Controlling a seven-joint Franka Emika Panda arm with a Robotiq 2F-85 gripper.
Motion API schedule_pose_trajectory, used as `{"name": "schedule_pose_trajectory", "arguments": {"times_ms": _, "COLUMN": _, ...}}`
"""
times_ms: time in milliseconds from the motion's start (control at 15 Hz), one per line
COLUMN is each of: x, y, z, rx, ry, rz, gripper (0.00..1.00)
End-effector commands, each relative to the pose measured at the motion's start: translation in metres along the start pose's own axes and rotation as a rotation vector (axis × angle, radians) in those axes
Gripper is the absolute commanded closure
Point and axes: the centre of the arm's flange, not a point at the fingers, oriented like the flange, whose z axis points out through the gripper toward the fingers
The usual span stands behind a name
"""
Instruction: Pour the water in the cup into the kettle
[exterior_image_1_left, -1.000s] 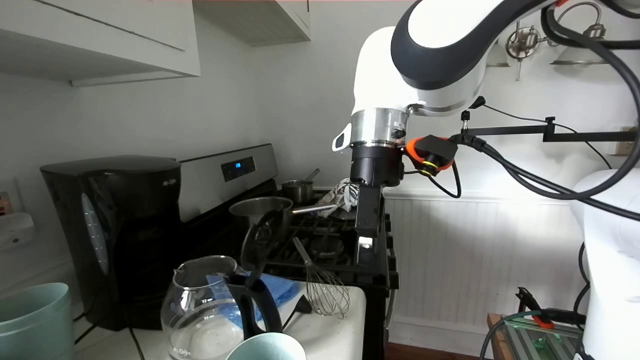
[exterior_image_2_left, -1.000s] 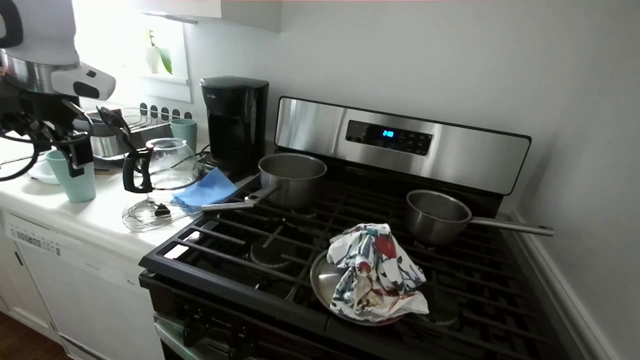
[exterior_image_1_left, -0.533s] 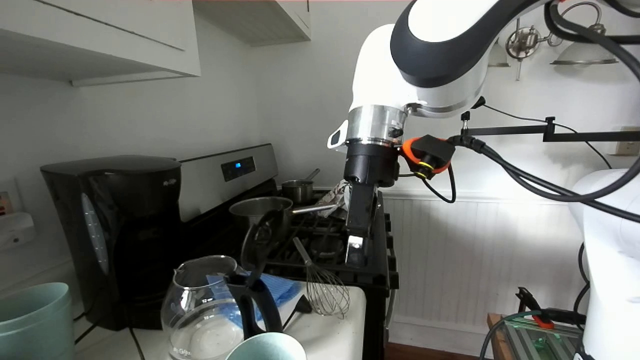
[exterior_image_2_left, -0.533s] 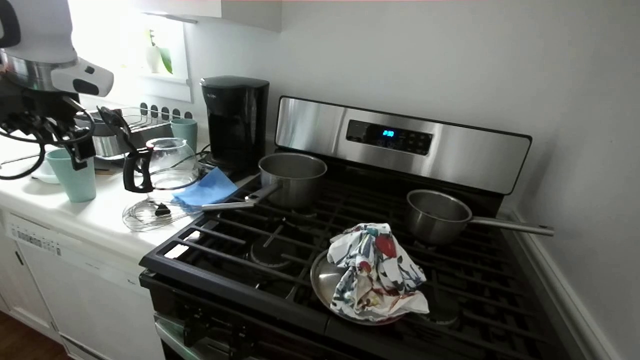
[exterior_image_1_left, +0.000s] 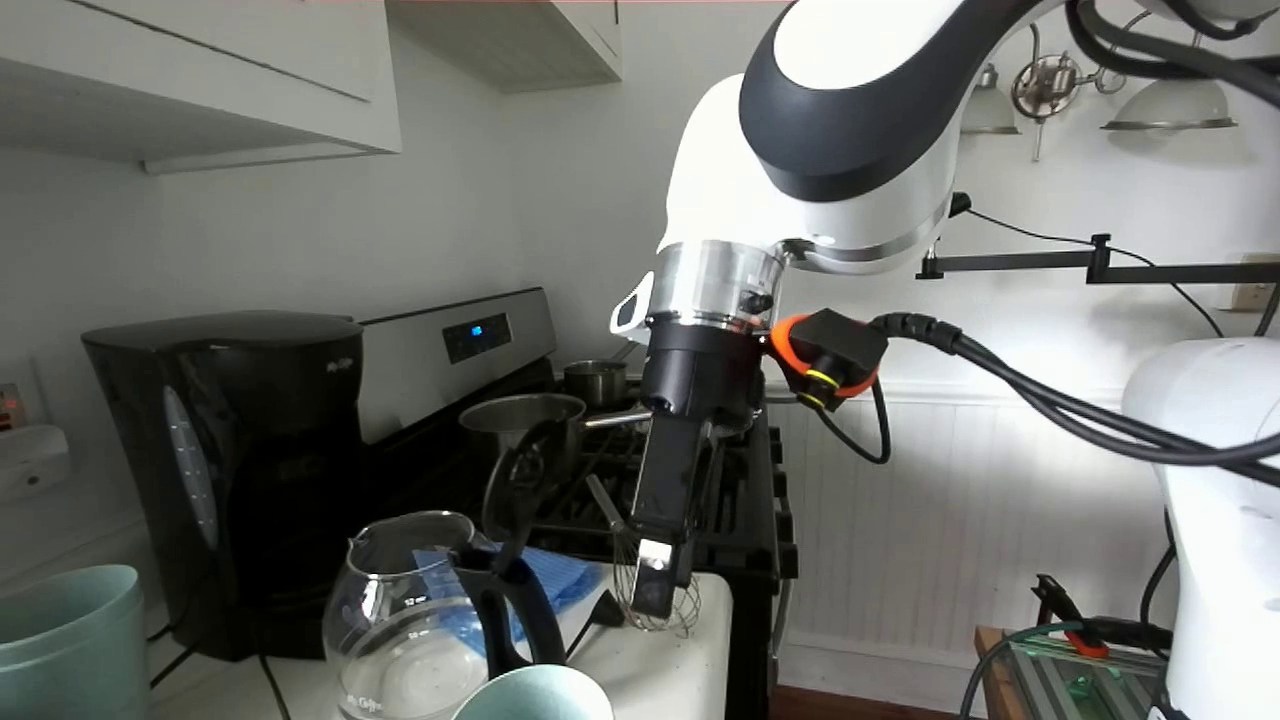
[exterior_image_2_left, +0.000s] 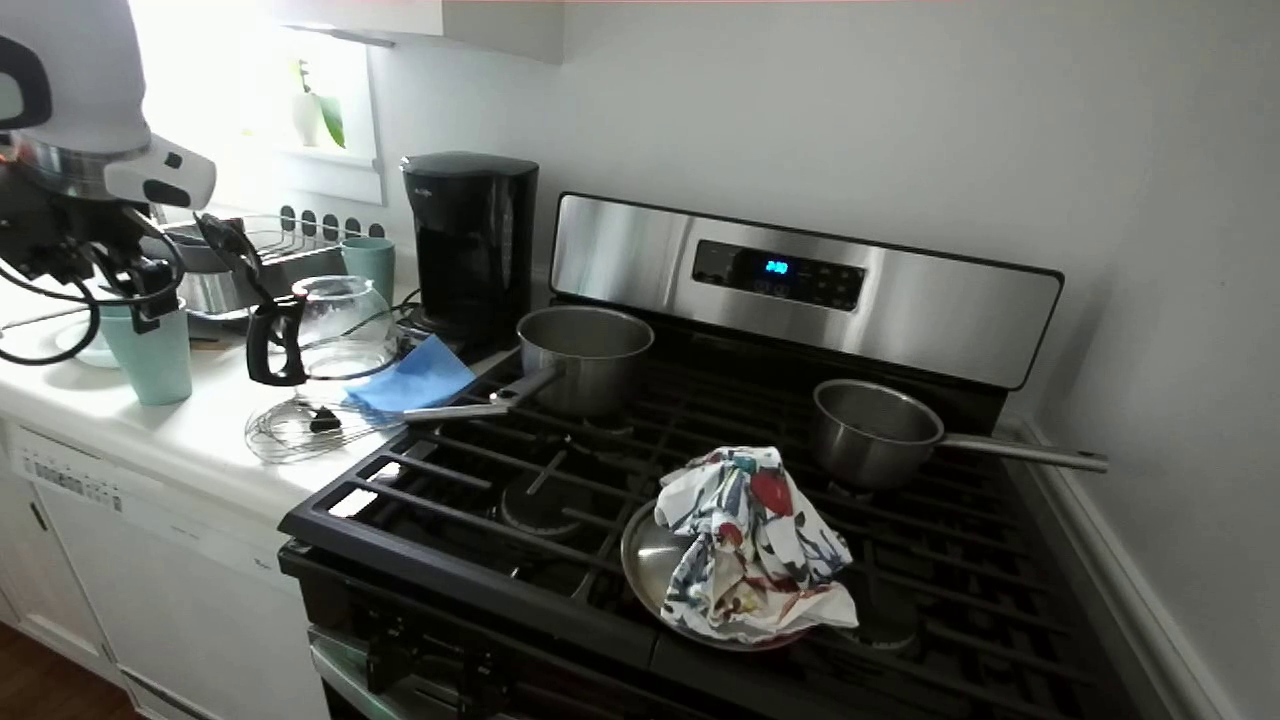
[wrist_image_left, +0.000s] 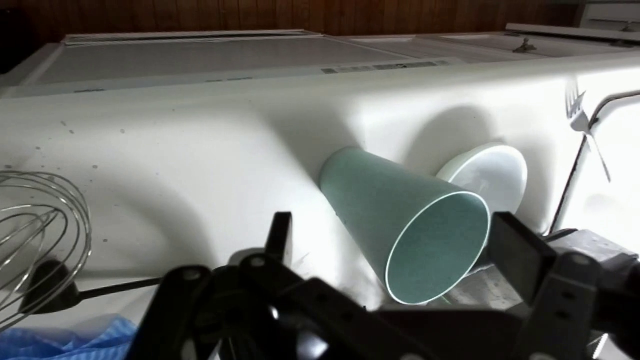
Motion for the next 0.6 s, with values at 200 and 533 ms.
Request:
{"name": "schedule_pose_trajectory", "arguments": {"times_ms": 200, "x": 0.037, "y": -0.016, "z": 0.039, "rx": -0.02, "ry": 0.01, "rz": -0.005, "gripper": 0.0}}
{"name": "schedule_pose_trajectory", "arguments": {"times_ms": 533, "x": 0.051, "y": -0.018, "z": 0.057, "rx": -0.016, "ry": 0.044, "rz": 0.016, "gripper": 0.0}}
